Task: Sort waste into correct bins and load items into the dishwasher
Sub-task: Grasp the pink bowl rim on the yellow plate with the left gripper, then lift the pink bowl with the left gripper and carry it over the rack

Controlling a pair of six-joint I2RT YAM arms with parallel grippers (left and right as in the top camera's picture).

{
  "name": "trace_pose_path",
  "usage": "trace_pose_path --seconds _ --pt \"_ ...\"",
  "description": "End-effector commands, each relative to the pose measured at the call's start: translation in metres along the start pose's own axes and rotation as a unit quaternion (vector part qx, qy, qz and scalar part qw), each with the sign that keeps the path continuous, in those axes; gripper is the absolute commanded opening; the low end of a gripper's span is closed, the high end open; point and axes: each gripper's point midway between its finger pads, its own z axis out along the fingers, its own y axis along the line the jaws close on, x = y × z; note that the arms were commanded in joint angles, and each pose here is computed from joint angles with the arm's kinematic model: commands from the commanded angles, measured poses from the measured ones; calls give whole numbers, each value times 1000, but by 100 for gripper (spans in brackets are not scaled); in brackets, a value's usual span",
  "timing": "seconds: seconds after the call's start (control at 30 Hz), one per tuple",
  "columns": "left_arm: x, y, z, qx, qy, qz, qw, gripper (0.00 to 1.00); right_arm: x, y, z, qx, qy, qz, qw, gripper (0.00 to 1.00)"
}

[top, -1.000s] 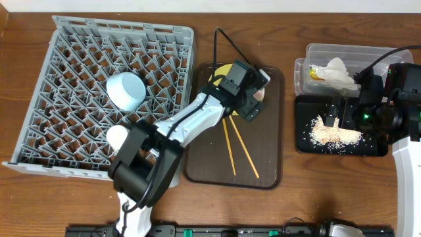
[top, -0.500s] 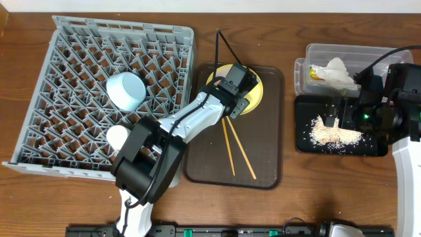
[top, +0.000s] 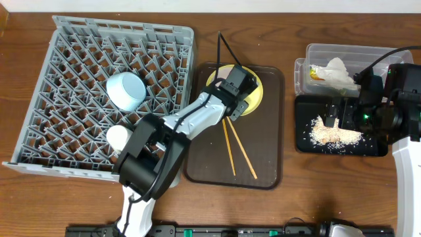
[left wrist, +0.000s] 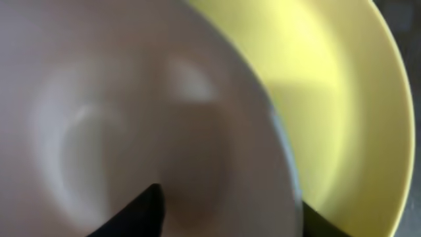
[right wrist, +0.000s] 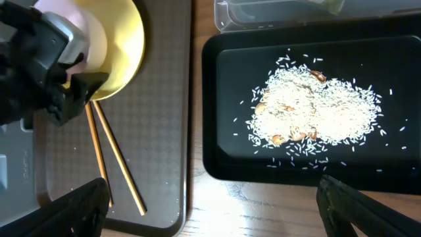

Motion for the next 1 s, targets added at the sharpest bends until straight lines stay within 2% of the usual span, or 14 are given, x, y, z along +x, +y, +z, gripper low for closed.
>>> trace_pose_path --seconds 0.0,0.2,0.3,0.5,0.77,0.87,0.97 --pt "0 1 1 0 -2 -2 1000 42 -4 -2 -6 3 -10 4 1000 98" --pt "-12 4 -11 -4 -23 -4 1000 15 -4 -2 -6 3 -10 4 1000 98" --pt "-19 6 -19 -6 -34 -5 999 6 -4 -2 -6 3 -10 4 1000 98" --pt "-36 12 -47 -10 -69 -41 997 6 -4 -2 -6 3 -10 4 1000 98" --pt "-60 35 -121 -18 -134 -112 985 6 -4 -2 -6 3 -10 4 1000 98" --pt "-64 41 -145 32 -160 -128 978 6 -4 -2 -6 3 -10 4 1000 98" --pt "-67 53 -164 108 -189 -162 962 6 -4 -2 -6 3 -10 4 1000 97"
